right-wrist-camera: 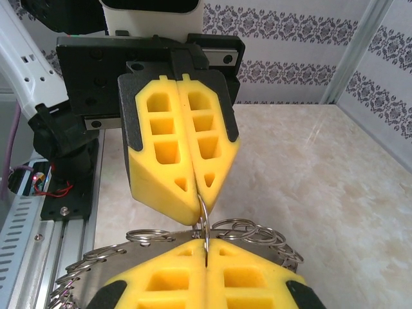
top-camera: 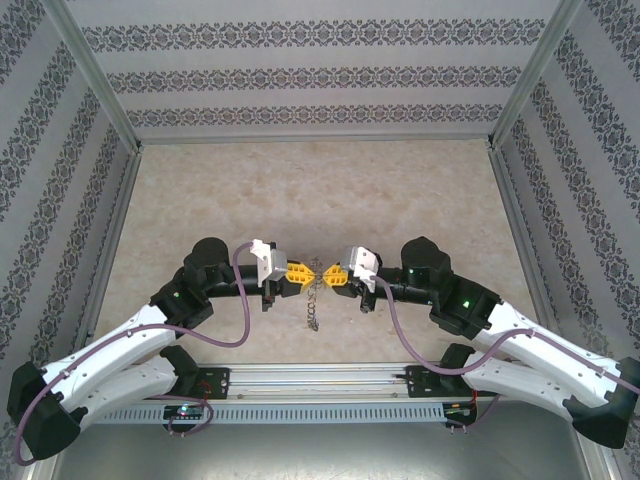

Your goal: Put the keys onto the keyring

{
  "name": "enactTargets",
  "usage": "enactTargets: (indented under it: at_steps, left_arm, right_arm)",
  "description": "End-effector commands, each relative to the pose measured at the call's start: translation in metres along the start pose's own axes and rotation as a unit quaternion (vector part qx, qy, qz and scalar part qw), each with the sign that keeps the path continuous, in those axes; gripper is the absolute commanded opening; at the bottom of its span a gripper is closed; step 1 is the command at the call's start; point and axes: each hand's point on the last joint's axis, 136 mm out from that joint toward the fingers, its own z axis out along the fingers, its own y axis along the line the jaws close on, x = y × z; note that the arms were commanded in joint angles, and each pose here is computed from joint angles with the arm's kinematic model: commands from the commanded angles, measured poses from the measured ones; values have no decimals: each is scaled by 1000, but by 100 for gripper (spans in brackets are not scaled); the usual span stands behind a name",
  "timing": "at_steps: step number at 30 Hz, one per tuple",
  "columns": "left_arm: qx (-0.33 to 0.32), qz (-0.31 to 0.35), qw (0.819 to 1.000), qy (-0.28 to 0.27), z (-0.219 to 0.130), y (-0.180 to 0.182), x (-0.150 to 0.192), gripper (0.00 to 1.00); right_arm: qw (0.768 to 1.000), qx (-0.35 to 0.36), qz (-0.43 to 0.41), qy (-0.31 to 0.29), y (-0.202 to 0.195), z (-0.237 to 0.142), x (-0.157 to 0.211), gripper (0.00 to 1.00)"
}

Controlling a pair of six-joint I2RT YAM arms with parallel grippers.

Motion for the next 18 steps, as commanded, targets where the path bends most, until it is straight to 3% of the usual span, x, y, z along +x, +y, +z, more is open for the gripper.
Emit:
enactTargets:
  at_steps: [1, 18]
  left_arm:
    - [3, 35, 999, -32, -3, -4, -19, 0]
    - [1, 34, 999, -31, -3, -3, -17, 0]
  right_arm:
    - [1000, 8, -13, -12, -1, -3, -12, 0]
    - [999, 25, -8, -22, -5, -6, -11, 0]
